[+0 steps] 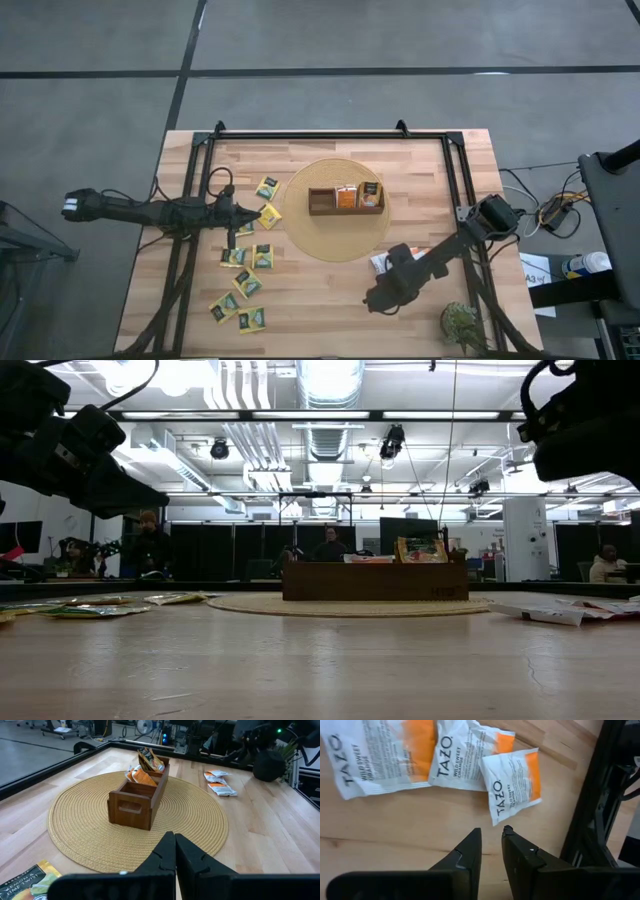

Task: Pick & Place Tea
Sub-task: Put the white tea bag into the middle section of the wooden organizer

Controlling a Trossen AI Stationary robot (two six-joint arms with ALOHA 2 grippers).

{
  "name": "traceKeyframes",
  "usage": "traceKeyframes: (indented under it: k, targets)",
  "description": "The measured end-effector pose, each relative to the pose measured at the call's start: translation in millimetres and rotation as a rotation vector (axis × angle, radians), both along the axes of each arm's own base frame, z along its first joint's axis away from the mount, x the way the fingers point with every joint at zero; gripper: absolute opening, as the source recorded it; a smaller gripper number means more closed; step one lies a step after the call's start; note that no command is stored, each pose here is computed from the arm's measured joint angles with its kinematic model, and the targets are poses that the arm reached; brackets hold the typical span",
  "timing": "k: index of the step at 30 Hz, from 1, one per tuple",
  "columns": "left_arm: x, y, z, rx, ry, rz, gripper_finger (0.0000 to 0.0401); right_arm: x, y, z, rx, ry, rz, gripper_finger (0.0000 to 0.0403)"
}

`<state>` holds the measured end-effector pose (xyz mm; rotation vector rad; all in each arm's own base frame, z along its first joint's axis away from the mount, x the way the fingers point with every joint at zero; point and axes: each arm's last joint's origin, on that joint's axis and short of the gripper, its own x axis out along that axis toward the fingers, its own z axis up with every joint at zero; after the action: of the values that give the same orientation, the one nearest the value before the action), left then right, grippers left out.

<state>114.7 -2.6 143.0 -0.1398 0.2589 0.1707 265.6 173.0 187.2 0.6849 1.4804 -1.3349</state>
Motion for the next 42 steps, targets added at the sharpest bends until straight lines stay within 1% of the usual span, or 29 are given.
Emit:
traceKeyframes:
  k: [10, 15, 19, 35, 39, 42]
  targets:
    - [0, 0, 0, 0.000, 0.000, 0.000, 0.0000, -4, -2, -8, -0.008, 0.021, 0.002, 0.0145]
    - [0, 0, 0, 0.000, 0.000, 0.000, 0.0000, -5, -3, -15, -0.001, 0.010, 0.004, 0.0166]
    - [0, 0, 0, 0.000, 0.000, 0.000, 0.0000, -8, -5, -25, 0.004, 0.008, 0.011, 0.0171]
    - [0, 0, 0, 0.000, 0.000, 0.000, 0.0000, -19, -12, -43, -0.023, 0.037, -0.006, 0.0171]
    - [0, 0, 0, 0.000, 0.000, 0.000, 0.0000, -23, -14, -47, -0.035, 0.058, -0.018, 0.0171]
    - [0, 0, 0, 0.000, 0.000, 0.000, 0.0000, -27, -15, -50, -0.016, 0.090, -0.035, 0.0171]
